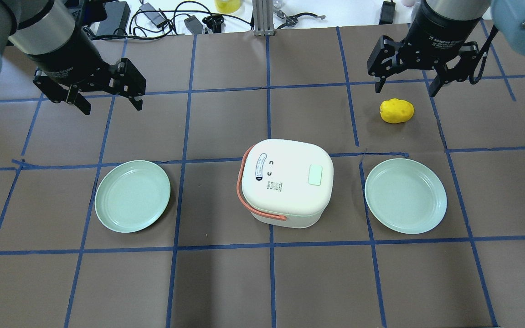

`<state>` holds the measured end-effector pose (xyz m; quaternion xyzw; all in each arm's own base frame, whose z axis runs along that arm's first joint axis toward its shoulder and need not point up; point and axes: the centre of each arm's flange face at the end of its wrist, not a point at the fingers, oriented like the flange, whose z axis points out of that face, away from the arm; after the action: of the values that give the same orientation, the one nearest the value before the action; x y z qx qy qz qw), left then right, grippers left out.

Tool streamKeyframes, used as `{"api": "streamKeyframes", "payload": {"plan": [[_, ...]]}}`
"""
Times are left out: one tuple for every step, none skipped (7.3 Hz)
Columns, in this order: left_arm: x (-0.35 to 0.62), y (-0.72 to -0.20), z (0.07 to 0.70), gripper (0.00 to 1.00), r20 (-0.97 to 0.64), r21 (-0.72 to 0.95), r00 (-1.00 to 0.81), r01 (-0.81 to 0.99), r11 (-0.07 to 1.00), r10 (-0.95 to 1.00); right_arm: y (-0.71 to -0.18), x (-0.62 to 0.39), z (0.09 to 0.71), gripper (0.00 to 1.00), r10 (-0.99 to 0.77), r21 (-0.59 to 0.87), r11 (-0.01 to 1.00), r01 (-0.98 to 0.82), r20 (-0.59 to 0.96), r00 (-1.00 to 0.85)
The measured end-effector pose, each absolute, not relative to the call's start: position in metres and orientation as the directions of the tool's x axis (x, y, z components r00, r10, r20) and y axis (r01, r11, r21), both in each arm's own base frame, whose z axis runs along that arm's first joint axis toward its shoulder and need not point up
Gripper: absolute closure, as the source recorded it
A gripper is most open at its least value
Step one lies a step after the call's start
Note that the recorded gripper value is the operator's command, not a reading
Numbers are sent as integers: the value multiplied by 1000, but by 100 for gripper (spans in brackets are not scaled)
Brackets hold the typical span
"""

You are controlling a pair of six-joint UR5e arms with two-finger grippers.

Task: Press rice cooker button

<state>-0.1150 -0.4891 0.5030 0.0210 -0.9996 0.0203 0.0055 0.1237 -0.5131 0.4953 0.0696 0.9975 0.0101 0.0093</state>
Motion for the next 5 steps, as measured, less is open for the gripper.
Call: {"api": "streamKeyframes", "payload": {"plan": [[-115, -489, 503, 0, 12, -40, -999, -42, 998, -42, -513, 124, 495, 0, 139, 25, 990, 138, -16, -990], [-115, -489, 503, 0, 12, -40, -999, -42, 998, -42, -513, 124, 494, 0, 139, 27, 990, 139, -16, -990], [-115, -489, 503, 0, 12, -40, -999, -42, 998, -42, -513, 123, 493, 0, 139, 29, 990, 139, -16, -990], [-115, -489, 503, 0, 12, -40, -999, -42, 998, -42, -514, 123, 493, 0, 141, 30, 990, 140, -19, -990], [-115, -489, 503, 0, 12, -40, -999, -42, 998, -42, -513, 123, 494, 0, 143, 27, 989, 142, -23, -989]]}}
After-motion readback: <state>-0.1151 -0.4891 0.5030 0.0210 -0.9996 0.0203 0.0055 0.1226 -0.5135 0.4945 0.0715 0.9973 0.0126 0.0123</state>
